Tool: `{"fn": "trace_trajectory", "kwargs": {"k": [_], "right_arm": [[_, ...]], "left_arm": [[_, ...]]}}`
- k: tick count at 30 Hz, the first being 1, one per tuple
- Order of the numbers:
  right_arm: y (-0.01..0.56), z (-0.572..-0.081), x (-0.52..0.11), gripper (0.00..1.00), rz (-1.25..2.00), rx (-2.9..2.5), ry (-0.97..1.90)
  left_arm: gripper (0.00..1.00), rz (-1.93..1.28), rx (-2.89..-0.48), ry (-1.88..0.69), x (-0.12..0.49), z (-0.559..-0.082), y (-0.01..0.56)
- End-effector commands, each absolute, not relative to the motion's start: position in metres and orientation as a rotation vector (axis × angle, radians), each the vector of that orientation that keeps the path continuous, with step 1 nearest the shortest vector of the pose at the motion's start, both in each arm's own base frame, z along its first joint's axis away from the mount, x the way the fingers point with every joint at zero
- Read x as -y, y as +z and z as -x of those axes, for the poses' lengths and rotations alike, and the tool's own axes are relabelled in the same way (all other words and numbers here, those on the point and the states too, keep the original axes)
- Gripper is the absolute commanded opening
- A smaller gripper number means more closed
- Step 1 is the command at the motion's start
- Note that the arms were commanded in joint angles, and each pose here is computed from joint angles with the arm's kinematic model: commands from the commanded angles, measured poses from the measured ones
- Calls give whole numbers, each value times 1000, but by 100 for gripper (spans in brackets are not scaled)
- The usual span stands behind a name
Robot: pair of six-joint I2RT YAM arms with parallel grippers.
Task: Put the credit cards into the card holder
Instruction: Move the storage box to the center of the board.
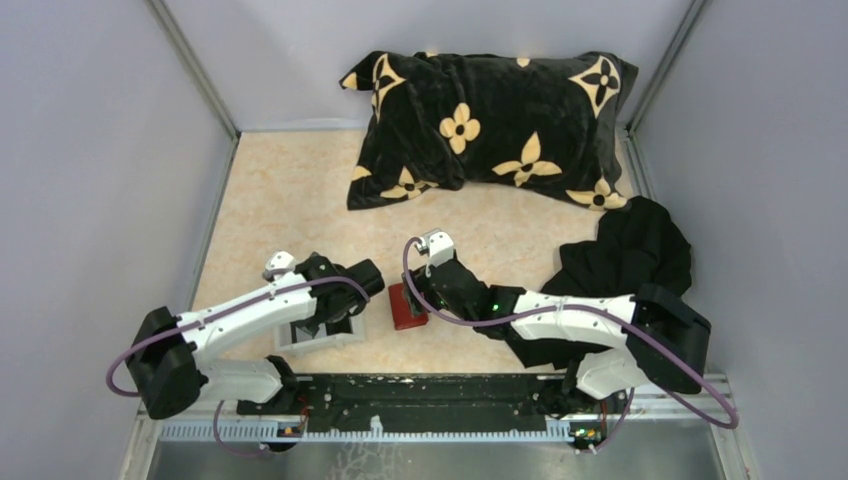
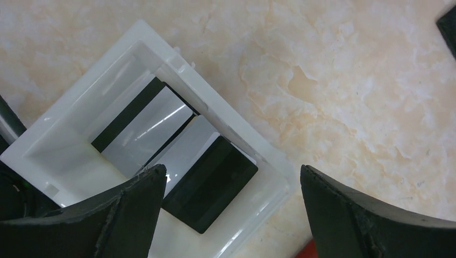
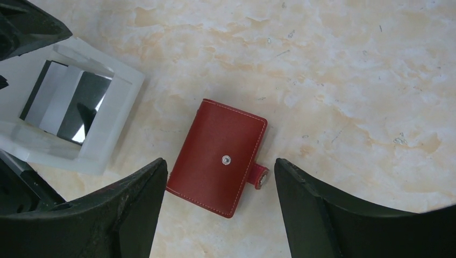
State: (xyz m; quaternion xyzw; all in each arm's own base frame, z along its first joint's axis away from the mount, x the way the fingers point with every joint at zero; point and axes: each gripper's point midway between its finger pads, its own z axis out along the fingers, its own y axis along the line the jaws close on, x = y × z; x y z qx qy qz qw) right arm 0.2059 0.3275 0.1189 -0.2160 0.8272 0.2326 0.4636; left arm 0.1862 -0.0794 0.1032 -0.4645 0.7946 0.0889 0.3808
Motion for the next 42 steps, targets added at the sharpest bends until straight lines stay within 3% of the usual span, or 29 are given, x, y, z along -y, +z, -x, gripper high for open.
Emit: {"fn": "trace_trajectory", "kwargs": {"k": [1, 10, 18, 23, 31, 42], "right_arm": [[149, -211, -352, 73, 535, -1952, 651], [144, -211, -352, 74, 555, -1955, 638], [139, -208, -352, 73, 559, -1965, 649], [138, -207, -355, 73, 544, -1967, 678], [137, -207, -357, 73, 534, -1971, 682], [127, -209, -355, 73, 501, -1986, 675]], "left_arm": [[99, 1340, -1772, 197, 62, -211, 118], [99, 1397, -1797, 154, 63, -245, 104], [98, 1410, -1904, 165, 65, -231, 68], [88, 1394, -1964, 147, 68, -223, 52], [58, 1317, -1998, 103, 77, -234, 57], [41, 1032, -2130, 103, 114, -284, 65]]}}
